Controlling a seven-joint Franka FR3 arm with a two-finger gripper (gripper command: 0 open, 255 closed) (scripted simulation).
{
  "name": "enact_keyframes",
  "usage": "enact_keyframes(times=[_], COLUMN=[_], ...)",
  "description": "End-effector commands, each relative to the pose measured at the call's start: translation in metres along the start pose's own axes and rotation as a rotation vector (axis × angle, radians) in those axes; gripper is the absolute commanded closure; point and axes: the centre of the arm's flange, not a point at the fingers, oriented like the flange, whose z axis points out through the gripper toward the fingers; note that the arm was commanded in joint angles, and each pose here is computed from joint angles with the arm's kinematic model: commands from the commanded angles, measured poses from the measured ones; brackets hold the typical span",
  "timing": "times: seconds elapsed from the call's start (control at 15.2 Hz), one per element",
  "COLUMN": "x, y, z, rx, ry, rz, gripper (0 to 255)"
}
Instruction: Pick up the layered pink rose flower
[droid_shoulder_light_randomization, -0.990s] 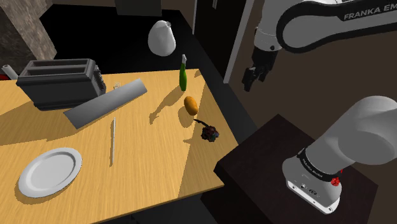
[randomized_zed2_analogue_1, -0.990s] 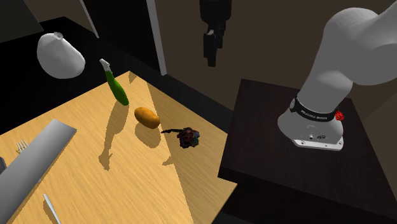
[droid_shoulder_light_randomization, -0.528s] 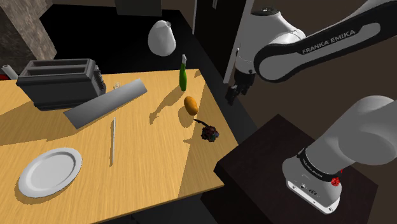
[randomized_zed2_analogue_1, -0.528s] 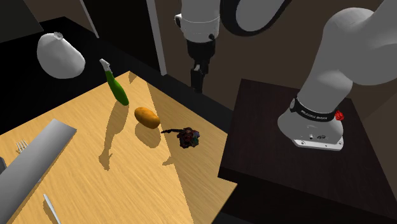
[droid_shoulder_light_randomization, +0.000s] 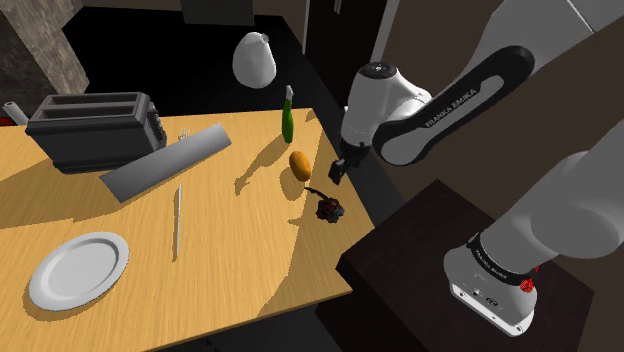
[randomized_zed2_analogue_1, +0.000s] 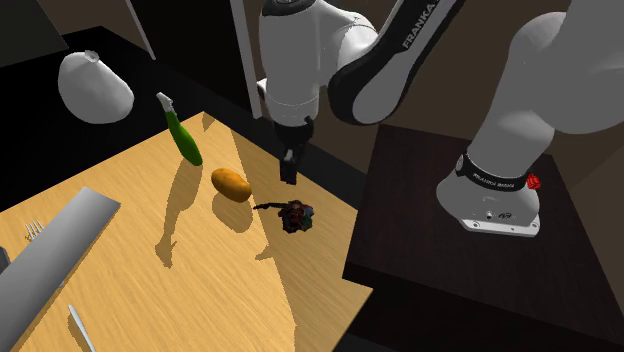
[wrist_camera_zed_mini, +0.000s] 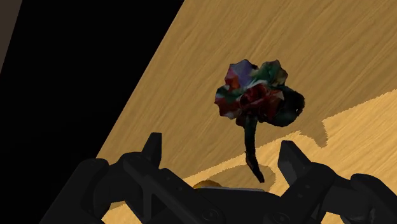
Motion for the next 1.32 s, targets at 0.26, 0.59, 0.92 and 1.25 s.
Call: enact_keyframes(times=[0.26,0.59,0.92,1.25], x=[0.024,0.027,0.026,0.027], y=[-0.035,-0.043,-0.046,-0.046], z=[0.064,0.095,0.114,0.114], rx=[0.008,0.009,0.009,0.009], ry=[0.046,0.053,0.053,0.053], rz=[-0.045,-0.052,-0.052,-0.052], gripper=[0,0,0,255])
